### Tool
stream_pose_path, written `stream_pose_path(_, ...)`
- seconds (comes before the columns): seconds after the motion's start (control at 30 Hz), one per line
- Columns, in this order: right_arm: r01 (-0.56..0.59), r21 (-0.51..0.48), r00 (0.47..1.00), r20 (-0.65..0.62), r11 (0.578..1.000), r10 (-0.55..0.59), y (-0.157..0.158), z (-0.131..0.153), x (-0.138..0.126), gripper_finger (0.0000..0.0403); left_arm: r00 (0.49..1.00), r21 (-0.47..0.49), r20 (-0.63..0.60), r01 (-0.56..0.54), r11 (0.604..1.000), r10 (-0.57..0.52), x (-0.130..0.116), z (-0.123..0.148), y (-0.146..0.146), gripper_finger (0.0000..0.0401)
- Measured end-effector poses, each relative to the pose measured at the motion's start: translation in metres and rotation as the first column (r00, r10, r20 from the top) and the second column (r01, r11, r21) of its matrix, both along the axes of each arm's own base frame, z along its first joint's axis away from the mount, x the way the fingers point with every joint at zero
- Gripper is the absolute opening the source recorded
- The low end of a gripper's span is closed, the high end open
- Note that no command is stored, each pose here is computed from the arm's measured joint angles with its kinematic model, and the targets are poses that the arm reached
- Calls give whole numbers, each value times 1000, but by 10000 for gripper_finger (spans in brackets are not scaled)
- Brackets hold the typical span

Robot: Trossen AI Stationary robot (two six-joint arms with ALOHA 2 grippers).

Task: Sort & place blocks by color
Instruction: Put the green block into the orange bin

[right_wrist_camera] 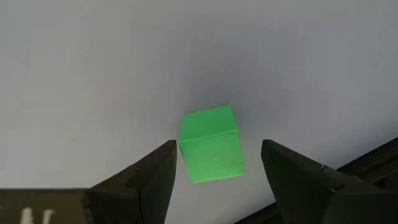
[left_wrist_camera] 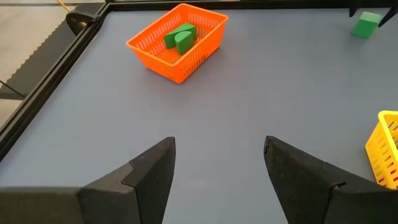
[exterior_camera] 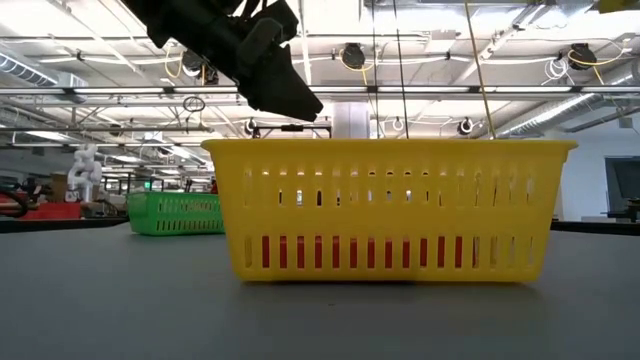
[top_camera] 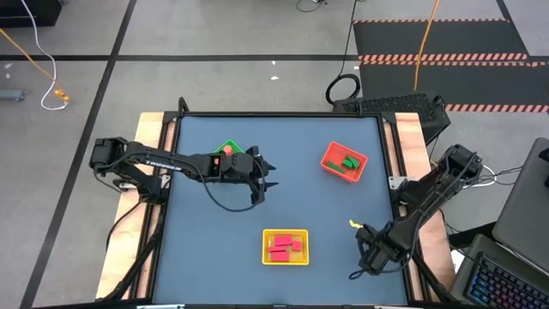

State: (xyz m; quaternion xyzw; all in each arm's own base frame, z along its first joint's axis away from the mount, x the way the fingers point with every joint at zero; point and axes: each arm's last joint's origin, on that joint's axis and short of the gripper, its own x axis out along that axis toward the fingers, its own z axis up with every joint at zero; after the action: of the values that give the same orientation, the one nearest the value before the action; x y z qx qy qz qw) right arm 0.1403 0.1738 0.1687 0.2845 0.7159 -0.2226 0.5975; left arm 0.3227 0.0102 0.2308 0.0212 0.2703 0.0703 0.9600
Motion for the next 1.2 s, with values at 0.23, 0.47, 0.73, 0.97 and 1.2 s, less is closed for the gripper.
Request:
stream_pose_path(0.23,-27,-10,1000,-9,1000,27,7,-10,1,222,1000,-3,1,-2,1000,2,0,0,0,244)
stream_pose_path(0.47,-86,-15,996,-12,996,86,8,-13,1,136,1000,-3,1,-2,1000,2,0,0,0,244)
stream_pose_path(0.73,-127,-74,978,158,989,137,-2,-3,12,121,1000,-2,16,-2,1000,2,1,1,0,244)
stream_pose_path(0.97,-92,-242,922,346,966,174,-39,23,26,121,1000,5,23,2,1000,-2,1,2,0,244)
stream_pose_path(1.2,13,-506,904,376,863,206,-96,44,34,121,999,5,39,2,1000,-2,2,3,0,244)
